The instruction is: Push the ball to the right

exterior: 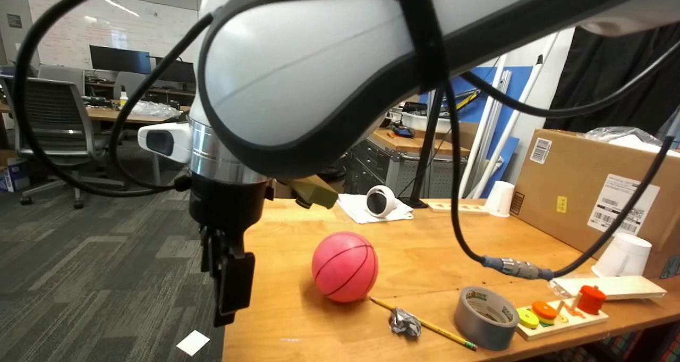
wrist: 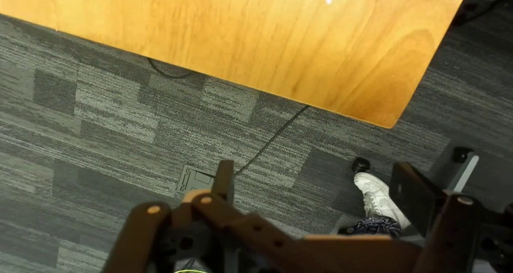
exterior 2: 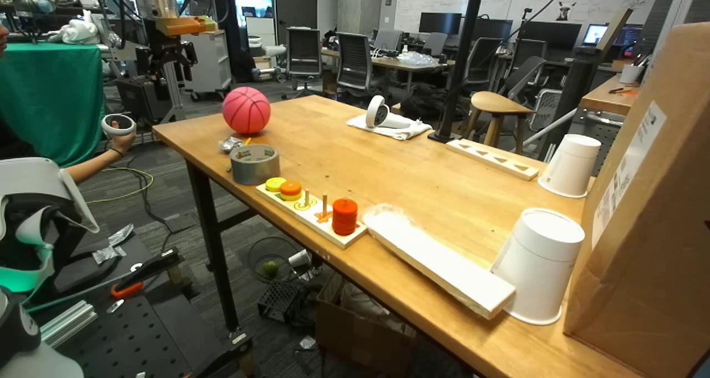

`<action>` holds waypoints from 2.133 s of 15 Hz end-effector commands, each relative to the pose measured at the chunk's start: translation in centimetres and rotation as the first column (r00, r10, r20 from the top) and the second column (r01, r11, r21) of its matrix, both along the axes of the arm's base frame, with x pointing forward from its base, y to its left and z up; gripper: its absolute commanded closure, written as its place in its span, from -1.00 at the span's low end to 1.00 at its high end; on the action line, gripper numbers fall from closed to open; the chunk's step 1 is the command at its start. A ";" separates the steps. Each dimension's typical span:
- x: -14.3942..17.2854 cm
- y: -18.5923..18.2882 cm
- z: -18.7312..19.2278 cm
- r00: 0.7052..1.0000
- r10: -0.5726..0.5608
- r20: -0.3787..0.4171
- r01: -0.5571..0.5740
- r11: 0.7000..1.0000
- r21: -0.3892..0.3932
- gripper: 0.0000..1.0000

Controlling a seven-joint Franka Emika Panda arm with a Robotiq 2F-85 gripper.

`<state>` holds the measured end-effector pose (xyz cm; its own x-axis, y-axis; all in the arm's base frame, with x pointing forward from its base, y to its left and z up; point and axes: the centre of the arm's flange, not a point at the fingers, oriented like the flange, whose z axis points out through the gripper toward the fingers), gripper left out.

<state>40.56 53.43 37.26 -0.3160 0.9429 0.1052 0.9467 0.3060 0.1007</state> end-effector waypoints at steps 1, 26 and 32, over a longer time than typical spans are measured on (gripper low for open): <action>4.2 -0.1 -0.6 0.999 -0.035 0.024 0.035 0.999 0.012 -1.00; -4.8 -35.0 -0.9 0.790 -0.341 0.509 0.493 0.847 -0.198 -1.00; -9.3 -36.4 -5.0 0.836 -0.351 0.421 0.474 0.850 -0.231 -1.00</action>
